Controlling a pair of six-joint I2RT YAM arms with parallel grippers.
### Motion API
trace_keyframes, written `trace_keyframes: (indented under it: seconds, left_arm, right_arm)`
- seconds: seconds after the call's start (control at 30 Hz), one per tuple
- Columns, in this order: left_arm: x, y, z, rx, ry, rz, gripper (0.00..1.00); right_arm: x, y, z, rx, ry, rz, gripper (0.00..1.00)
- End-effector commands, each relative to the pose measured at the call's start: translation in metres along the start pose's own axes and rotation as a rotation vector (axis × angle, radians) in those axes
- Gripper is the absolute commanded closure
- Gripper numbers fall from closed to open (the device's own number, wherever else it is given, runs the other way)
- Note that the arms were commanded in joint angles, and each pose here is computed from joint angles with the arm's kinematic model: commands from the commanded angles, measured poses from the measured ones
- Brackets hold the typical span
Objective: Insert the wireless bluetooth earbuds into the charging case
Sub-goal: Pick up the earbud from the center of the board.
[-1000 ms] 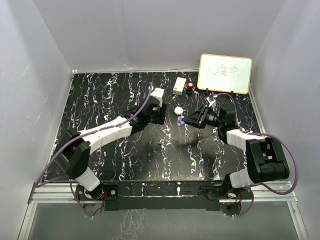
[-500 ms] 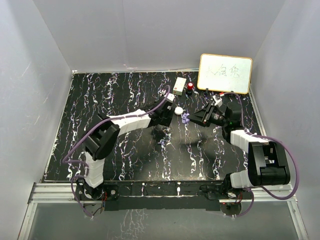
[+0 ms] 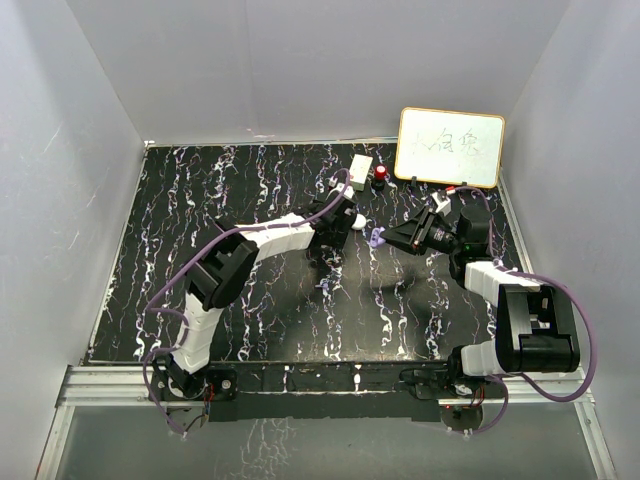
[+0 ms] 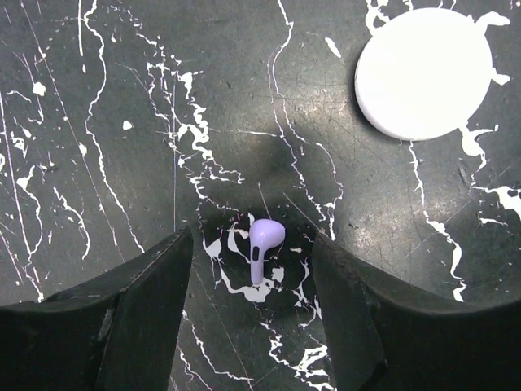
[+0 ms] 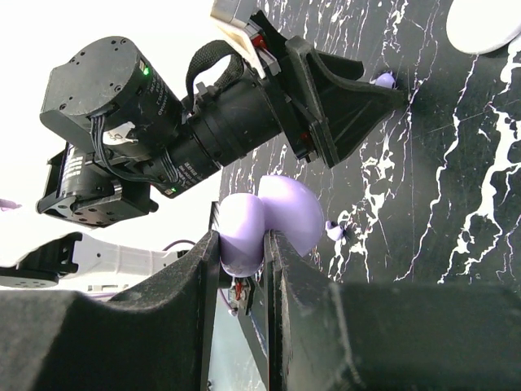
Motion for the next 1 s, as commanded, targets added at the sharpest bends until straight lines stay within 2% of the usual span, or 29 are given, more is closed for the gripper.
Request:
trace_keyframes:
  seconds: [0.0, 0.23, 0.43, 0.77, 0.97]
  left_arm:
    - [-0.004, 0.0, 0.012, -0.021, -0.021, 0.011, 0.43]
    - [0.0, 0.001, 0.011, -0.049, 0.0, -0.013, 0.56]
    - [0.002, 0.003, 0.008, -0.065, 0.021, -0.028, 0.62]
    - [0.009, 0.001, 0.005, -0.078, 0.038, -0.058, 0.63]
    - [0.009, 0.0, 0.005, -0.075, 0.041, -0.061, 0.68]
  right_arm:
    - [-0.005, 0.008, 0.003, -0.065, -0.011, 0.037, 1.0]
    - [-0.006, 0.007, 0.003, -0.06, -0.013, 0.038, 1.0]
    - [-0.007, 0.007, 0.003, -0.061, -0.016, 0.039, 1.0]
    - [-0.007, 0.007, 0.003, -0.058, -0.016, 0.038, 1.0]
    - [-0.007, 0.006, 0.003, -0.057, -0.017, 0.039, 1.0]
Point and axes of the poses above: each gripper's point midway between its finger pads, its own x axis out along the fingers, its own y axis along the line the jaws close on, z = x × y, the point moved 8 cm from there along -x, back along the fingers, and after that the axes turned 7 degrees about -x, right-handed, at the moved point
